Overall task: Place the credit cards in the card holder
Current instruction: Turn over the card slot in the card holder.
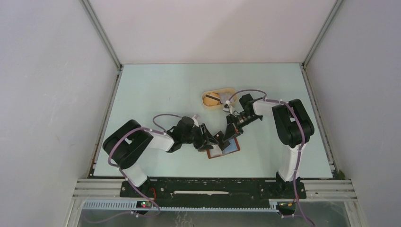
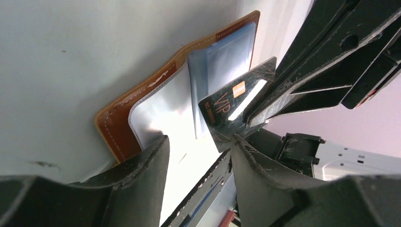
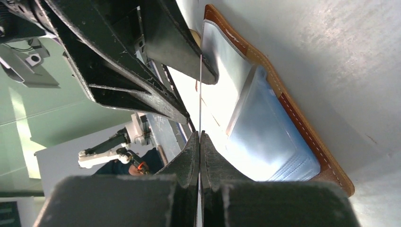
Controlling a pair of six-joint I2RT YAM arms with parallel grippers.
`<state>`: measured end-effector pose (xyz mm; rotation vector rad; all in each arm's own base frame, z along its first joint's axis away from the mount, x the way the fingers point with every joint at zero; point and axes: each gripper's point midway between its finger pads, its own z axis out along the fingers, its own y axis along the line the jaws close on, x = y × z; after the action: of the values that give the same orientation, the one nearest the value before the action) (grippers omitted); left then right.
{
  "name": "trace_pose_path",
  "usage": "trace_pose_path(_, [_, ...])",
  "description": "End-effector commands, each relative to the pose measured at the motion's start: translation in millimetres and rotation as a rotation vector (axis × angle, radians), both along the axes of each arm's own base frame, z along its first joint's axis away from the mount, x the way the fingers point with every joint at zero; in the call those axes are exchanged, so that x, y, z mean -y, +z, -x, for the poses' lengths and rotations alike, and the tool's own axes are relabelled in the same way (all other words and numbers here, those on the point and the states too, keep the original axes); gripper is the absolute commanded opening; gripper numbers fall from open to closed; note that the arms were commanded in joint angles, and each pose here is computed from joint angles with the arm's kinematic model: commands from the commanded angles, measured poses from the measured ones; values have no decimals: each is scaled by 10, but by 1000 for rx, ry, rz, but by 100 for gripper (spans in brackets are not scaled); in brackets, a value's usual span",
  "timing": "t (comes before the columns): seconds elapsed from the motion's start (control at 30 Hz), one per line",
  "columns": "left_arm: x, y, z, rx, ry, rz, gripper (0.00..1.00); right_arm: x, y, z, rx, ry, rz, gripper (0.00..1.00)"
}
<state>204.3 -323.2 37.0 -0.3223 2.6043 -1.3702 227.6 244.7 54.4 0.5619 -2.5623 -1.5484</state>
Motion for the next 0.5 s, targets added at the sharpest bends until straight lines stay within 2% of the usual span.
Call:
trace_pose_path(0.0, [63, 65, -63, 6, 16, 102, 56, -65, 116, -60, -28, -7, -77, 0])
trace_pose_path(0.27, [78, 117, -135, 3, 46, 169, 53, -116, 155, -6, -67, 6, -126, 0])
trace_pose_path(0.47, [67, 177, -166, -18, 95, 273, 44, -144, 202, 33, -86, 18, -166, 0])
